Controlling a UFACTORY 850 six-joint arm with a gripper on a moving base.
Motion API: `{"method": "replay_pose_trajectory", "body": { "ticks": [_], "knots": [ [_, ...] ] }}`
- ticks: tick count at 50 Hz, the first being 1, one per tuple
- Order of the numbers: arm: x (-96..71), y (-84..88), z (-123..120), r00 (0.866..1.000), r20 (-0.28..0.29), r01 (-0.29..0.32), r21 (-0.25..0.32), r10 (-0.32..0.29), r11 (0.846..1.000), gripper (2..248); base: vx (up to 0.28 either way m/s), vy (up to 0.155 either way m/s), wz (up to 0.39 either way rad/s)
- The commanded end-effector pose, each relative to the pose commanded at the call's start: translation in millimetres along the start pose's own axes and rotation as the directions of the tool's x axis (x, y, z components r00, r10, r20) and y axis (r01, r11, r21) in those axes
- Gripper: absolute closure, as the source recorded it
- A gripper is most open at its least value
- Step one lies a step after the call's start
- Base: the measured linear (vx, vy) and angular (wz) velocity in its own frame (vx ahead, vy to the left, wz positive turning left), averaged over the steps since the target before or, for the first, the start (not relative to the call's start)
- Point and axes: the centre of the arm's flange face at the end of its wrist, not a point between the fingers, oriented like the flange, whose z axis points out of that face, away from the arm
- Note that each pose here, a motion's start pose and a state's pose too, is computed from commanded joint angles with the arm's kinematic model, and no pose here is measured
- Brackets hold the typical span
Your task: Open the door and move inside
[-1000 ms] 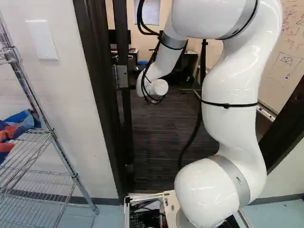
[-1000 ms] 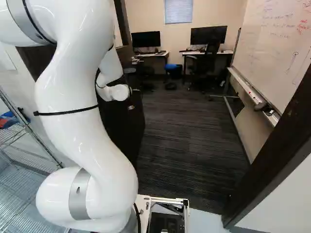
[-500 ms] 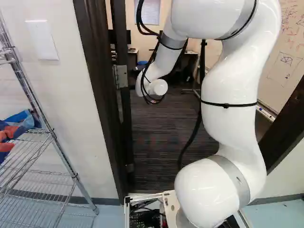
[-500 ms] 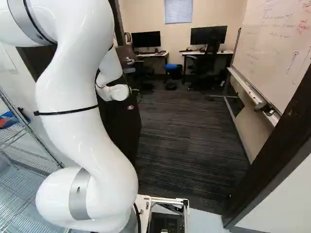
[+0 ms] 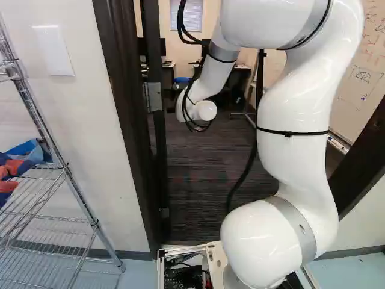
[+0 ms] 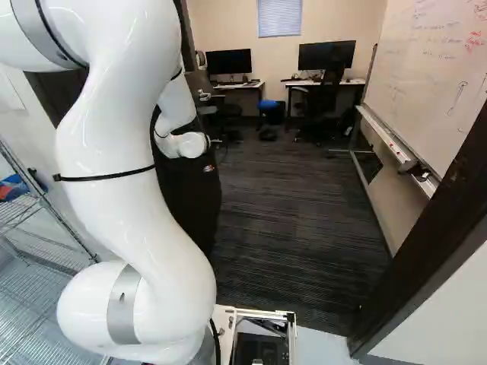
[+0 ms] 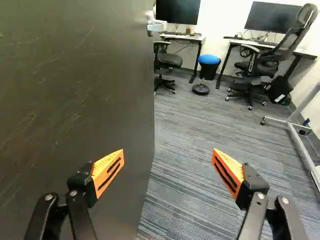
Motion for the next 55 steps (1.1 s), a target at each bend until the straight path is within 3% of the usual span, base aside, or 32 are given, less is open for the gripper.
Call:
{"method": "replay_pose_trajectory", "body": {
  "ticks": [19,55],
  "knots": [
    [-5.3,26.8,-15,1.000,0.008,-0.018,-0.049,0.019,0.999,3,0.000,0.000,0.000],
    [-23.6,68.3,-69,0.998,0.027,-0.049,-0.137,0.053,0.989,3,0.000,0.000,0.000]
  ]
}}
